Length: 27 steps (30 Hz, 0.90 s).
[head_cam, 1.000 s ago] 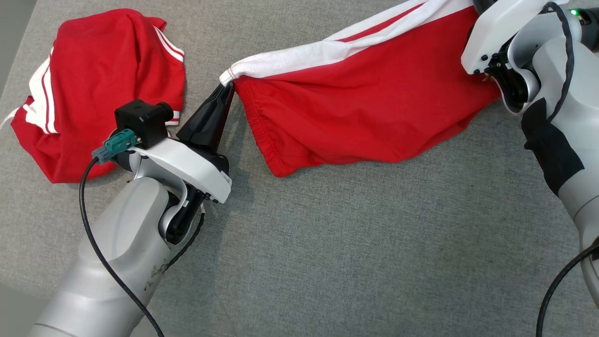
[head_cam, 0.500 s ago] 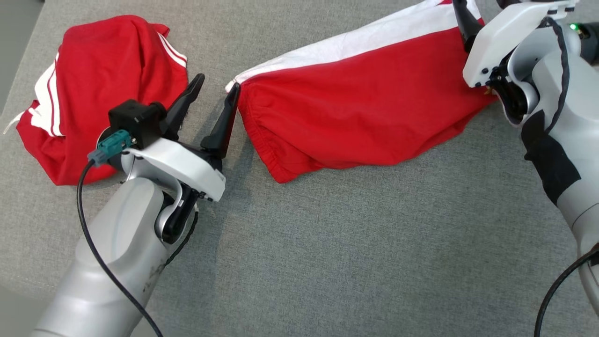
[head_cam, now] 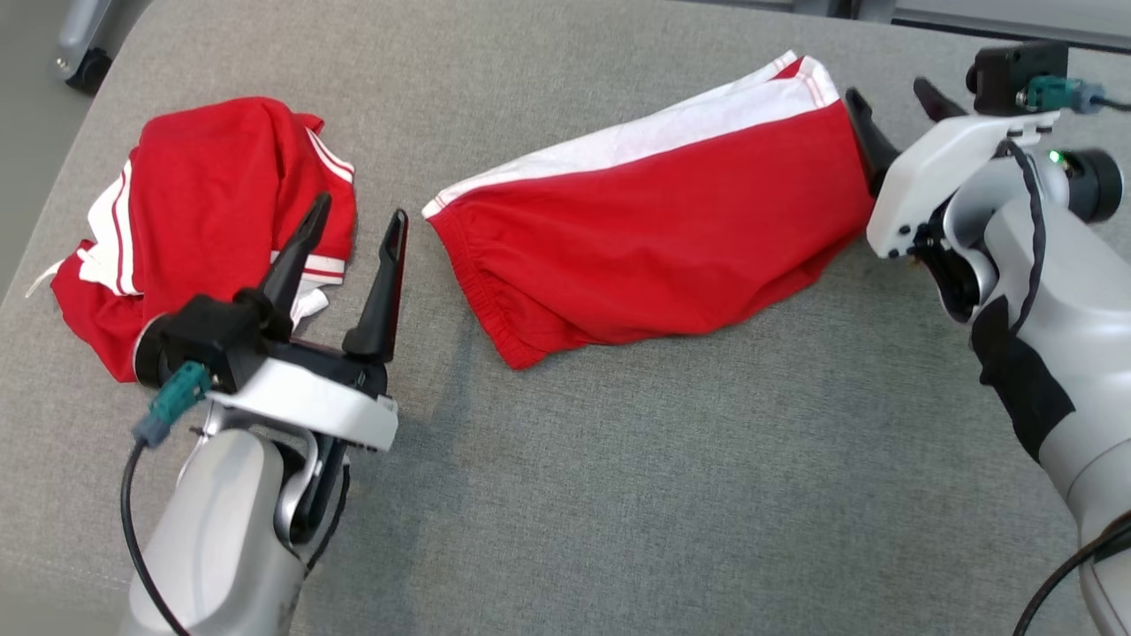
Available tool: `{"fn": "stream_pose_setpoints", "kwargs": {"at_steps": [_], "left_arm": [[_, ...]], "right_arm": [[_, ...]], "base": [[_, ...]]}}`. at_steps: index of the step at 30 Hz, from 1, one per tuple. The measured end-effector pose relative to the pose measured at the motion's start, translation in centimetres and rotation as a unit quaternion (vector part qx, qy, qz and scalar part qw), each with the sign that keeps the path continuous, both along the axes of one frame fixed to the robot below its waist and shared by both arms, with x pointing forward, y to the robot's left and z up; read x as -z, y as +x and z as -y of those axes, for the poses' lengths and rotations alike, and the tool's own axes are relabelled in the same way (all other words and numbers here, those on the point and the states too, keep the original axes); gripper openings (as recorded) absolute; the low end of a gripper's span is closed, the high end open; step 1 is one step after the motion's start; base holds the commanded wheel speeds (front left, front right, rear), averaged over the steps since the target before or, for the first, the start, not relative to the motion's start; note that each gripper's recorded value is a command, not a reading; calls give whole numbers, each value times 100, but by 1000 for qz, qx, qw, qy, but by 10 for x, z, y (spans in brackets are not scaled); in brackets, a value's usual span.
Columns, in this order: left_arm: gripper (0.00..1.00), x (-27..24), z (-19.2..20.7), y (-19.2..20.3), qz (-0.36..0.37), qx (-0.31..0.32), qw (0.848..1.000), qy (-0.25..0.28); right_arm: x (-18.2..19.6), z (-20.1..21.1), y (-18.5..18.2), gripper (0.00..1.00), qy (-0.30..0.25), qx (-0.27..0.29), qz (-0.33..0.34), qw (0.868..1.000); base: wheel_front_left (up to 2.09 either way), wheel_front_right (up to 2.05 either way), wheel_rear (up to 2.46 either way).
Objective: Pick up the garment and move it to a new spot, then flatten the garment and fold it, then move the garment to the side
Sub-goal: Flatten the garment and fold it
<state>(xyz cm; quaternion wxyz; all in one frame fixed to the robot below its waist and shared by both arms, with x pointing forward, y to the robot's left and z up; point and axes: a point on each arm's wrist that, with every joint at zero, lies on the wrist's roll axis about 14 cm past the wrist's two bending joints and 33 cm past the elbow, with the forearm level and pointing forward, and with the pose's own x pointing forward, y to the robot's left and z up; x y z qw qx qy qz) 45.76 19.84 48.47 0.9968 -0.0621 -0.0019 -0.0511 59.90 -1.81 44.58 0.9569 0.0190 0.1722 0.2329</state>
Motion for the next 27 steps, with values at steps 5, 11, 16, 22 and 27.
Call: {"fn": "stream_pose_setpoints", "kwargs": {"at_steps": [5,11,16,22,27], "left_arm": [[100,-17,1,-17,30,-12,999,6],[100,-27,6,-33,47,-10,999,15],[100,-31,5,-45,52,-18,998,18],[100,-30,-2,-54,49,-34,998,16],[100,-26,-4,-56,43,-40,998,14]], "right_arm": [[7,11,-19,100,-9,6,-23,1000],[12,19,-33,100,-14,14,-48,999],[19,26,-39,100,-16,21,-71,997],[28,26,-38,100,-18,23,-90,996],[46,21,-43,100,-20,19,-125,992]], "base": [[0,0,0],[0,0,0],[0,0,0],[0,0,0],[0,0,0]]}}
